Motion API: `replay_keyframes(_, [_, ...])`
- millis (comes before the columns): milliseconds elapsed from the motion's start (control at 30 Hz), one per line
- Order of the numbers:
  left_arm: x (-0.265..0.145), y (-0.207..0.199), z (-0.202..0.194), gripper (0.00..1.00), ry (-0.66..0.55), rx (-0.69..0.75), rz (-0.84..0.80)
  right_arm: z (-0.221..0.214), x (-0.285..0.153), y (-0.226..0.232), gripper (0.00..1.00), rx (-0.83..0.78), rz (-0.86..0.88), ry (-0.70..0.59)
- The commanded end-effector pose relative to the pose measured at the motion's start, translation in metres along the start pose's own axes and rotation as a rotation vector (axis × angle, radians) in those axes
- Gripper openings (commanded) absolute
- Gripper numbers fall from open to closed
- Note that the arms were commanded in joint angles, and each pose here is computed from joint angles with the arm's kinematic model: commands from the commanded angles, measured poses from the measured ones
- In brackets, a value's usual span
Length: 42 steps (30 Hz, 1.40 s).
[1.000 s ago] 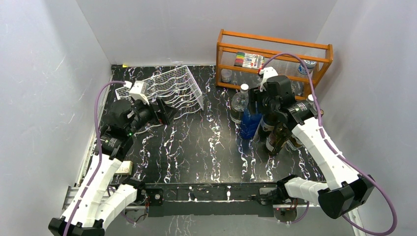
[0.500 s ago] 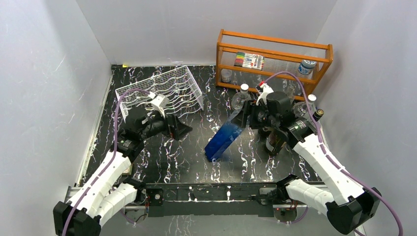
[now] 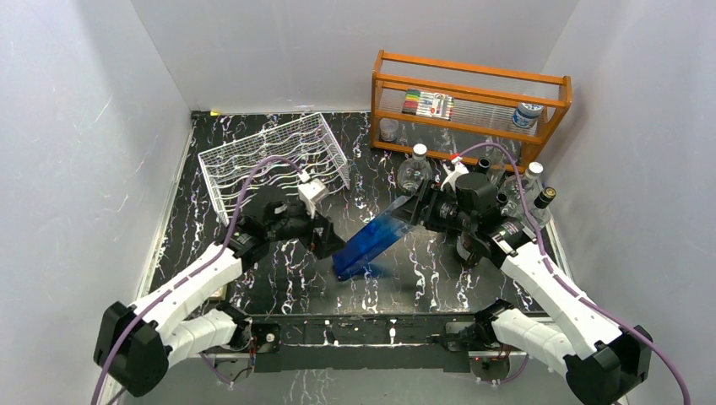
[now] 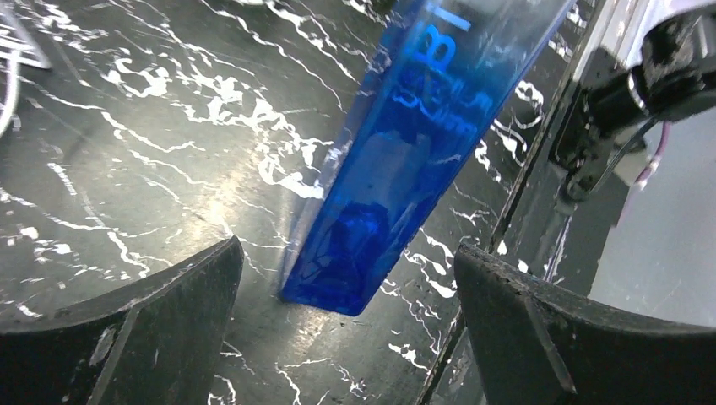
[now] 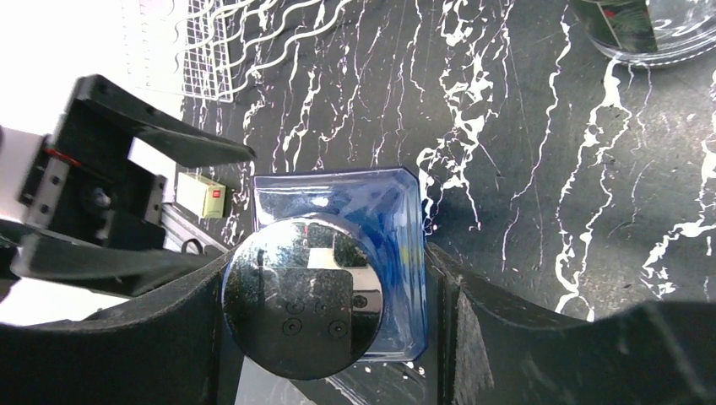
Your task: Put the wine bottle on the wine rack
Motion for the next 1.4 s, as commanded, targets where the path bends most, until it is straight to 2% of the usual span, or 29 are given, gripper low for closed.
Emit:
replay_keyframes(0, [0.017,-0.016,0.007,0.94,0.001,0.155,-0.017,0.020,-0.010,0.027,0.42,0.013,0.157,-0.117])
replay_keyframes(67, [0.024,-0.021,0.007,0.94,0.015,0.195,-0.017,0.019,-0.010,0.027,0.43,0.016,0.162,-0.113])
replay_keyframes(200, [0.037,-0.016,0.008,0.94,0.004,0.190,0.024,0.015,-0.010,0.026,0.43,0.018,0.172,-0.097])
replay_keyframes(367, [0.049,-0.031,0.003,0.94,-0.023,0.198,-0.135,0.014,-0.010,0.028,0.43,0.026,0.185,-0.087])
replay_keyframes(700, [0.074,-0.045,-0.002,0.93,0.020,0.226,-0.195,0.015,-0.010,0.029,0.46,0.043,0.190,-0.081])
replay_keyframes(1033, [0.091,-0.037,-0.012,0.85,-0.013,0.257,-0.146,0.012,-0.011,0.032,0.46,0.067,0.212,-0.057])
replay_keyframes(1367, [0.097,-0.026,-0.037,0.76,0.058,0.315,-0.147,0.011,-0.014,0.035,0.47,0.082,0.229,-0.045])
Point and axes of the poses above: each gripper's point midway between its finger pads, its own x axis out along the fingers, its own y axis along the line the jaws close on, z = x × y, the point moved 8 cm from there along -x, back along the fingers, and after that the axes turned 9 degrees about -x, right-handed, at the moved point
